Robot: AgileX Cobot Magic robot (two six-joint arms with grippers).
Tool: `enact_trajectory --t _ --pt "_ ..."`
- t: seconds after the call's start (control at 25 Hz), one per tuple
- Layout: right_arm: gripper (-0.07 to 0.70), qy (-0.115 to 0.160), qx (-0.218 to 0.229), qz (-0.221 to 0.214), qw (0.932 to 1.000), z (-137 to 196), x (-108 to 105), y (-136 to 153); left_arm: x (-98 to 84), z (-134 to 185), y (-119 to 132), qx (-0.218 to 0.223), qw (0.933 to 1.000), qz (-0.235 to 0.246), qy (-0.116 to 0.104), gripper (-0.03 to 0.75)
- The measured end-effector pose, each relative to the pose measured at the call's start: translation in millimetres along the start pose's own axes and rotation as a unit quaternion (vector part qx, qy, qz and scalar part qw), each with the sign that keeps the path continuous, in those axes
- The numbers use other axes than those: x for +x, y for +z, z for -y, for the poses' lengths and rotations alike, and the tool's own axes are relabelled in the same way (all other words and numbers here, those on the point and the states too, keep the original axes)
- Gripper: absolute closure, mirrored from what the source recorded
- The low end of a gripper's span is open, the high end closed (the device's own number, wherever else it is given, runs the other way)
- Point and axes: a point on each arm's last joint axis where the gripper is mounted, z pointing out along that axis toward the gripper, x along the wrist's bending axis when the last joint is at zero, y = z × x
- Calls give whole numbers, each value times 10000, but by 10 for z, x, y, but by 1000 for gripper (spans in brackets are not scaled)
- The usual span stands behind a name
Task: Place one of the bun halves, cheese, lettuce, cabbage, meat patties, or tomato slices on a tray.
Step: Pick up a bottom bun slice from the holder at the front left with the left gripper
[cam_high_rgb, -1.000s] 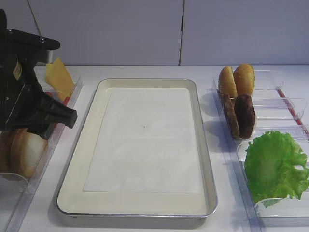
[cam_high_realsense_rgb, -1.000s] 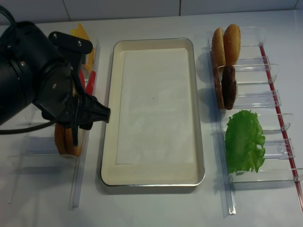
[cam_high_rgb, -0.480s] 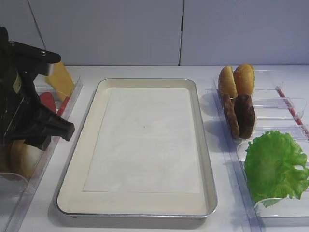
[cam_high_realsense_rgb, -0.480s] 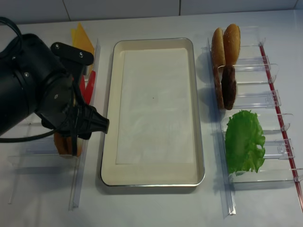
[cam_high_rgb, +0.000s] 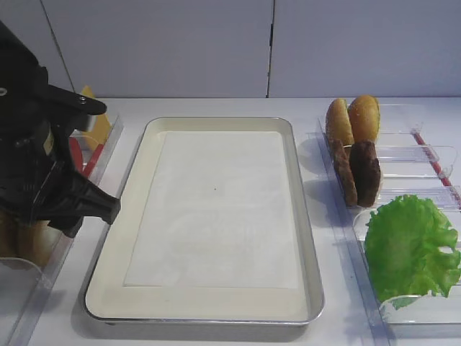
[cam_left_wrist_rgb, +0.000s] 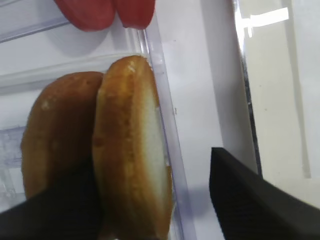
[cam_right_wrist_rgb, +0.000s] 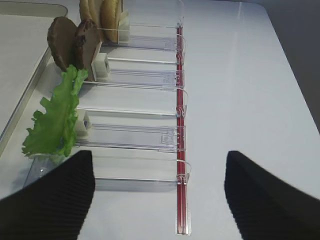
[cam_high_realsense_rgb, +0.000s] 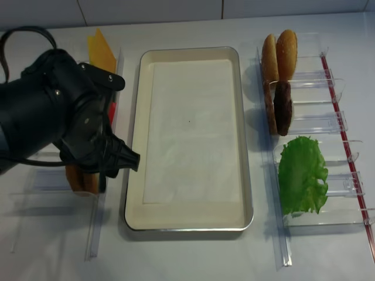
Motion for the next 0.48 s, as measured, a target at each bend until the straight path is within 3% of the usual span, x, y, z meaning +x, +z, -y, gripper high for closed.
enact_trajectory --t 0.48 --pt "87 0 0 0 10000 0 0 0 14 8 -19 -4 10000 -23 -1 298"
